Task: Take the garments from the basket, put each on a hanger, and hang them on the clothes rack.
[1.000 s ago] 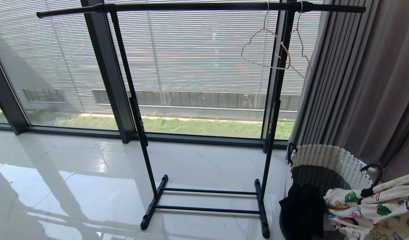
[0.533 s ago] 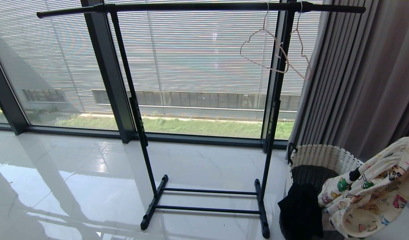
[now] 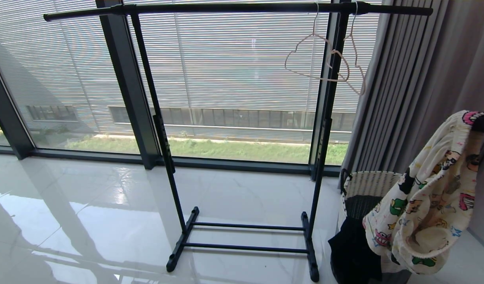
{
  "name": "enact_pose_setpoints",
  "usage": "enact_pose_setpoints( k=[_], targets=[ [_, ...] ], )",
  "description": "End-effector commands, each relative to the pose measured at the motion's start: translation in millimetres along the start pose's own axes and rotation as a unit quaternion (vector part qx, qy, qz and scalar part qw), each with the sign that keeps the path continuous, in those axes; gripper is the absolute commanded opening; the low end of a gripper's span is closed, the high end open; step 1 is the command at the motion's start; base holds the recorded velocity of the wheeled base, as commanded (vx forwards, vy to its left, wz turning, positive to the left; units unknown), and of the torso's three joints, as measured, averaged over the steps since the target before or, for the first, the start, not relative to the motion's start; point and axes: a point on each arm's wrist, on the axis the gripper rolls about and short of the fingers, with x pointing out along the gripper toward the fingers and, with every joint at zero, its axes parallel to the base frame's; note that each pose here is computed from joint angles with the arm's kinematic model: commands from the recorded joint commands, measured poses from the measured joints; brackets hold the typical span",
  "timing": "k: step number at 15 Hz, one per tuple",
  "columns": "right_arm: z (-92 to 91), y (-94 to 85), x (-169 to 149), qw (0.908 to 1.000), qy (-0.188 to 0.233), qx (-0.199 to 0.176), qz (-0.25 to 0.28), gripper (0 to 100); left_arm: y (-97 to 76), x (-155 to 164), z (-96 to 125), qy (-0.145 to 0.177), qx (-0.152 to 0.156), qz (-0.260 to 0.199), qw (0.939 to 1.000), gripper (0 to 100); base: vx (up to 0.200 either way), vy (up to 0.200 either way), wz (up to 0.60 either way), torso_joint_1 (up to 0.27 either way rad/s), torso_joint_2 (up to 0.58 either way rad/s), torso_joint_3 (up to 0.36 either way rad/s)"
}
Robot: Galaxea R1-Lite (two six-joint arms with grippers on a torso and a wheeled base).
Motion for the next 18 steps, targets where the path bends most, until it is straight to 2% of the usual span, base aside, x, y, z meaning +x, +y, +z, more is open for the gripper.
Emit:
enact_pose_setpoints(
  k=[1, 3, 5, 7, 8, 9, 11, 13, 14, 15, 17, 18],
  targets=[
    [11.3, 2.4, 21.8, 0.9996, 0.004, 0.004, 0.028, 0, -19.6, 85.1, 32.4, 0.040, 0.009, -0.083, 0.9957, 100, 0.000, 0.000, 0.00, 0.000, 0.00, 0.000],
    [22.6, 7.2, 31.1, 0.9986, -0.004, 0.022, 0.047, 0, -35.6, 104.0, 22.6, 0.074, 0.022, -0.133, 0.9880, 100, 0.000, 0.000, 0.00, 0.000, 0.00, 0.000],
    [22.8, 9.8, 44.8, 0.9979, 0.009, 0.027, 0.059, 0, -50.6, 120.0, 8.9, 0.115, 0.023, -0.167, 0.9790, 100, 0.000, 0.000, 0.00, 0.000, 0.00, 0.000],
    [19.1, 18.1, 60.4, 0.9959, 0.029, 0.025, 0.082, 0, -77.6, 134.5, -3.3, 0.156, 0.008, -0.221, 0.9626, 100, 0.000, 0.000, 0.00, 0.000, 0.00, 0.000],
    [18.8, 20.9, 63.4, 0.9953, 0.033, 0.023, 0.089, 0, -87.6, 138.3, -4.6, 0.167, -0.006, -0.237, 0.9570, 100, 0.000, 0.000, 0.00, 0.000, 0.00, 0.000],
    [19.1, 27.0, 69.0, 0.9939, 0.036, 0.018, 0.103, 0, -120.7, 147.5, -9.9, 0.202, -0.049, -0.275, 0.9389, 100, 0.000, 0.000, 0.00, 0.000, 0.00, 0.000],
    [17.2, 31.6, 78.2, 0.9923, 0.048, 0.019, 0.113, 0, -168.0, 154.6, -26.1, 0.249, -0.076, -0.287, 0.9219, 100, 0.000, 0.000, 0.00, 0.000, 0.00, 0.000],
    [18.5, 41.0, 90.7, 0.9901, 0.047, 0.023, 0.130, 0, -201.9, 157.8, -52.7, 0.294, -0.074, -0.278, 0.9115, 100, 0.000, 0.000, 0.00, 0.000, 0.00, 0.000],
    [19.9, 43.6, 95.7, 0.9899, 0.040, 0.027, 0.133, 0, -207.8, 158.9, -58.8, 0.302, -0.071, -0.276, 0.9097, 100, 0.000, 0.000, 0.00, 0.000, 0.00, 0.000],
    [23.5, 51.7, 110.4, 0.9887, 0.023, 0.039, 0.143, 0, -221.4, 162.4, -71.2, 0.317, -0.068, -0.279, 0.9039, 100, 0.000, 0.000, 0.00, 0.000, 0.00, 0.000],
    [24.0, 59.4, 124.5, 0.9869, 0.021, 0.047, 0.153, 0, -238.9, 172.9, -92.2, 0.328, -0.066, -0.275, 0.9012, 100, 0.000, 0.000, 0.00, 0.000, 0.00, 0.000],
    [24.9, 62.3, 128.2, 0.9863, 0.021, 0.045, 0.157, 0, -246.3, 183.6, -100.2, 0.326, -0.081, -0.266, 0.9033, 100, 0.000, 0.000, 0.00, 0.000, 0.00, 0.000]
  ],
)
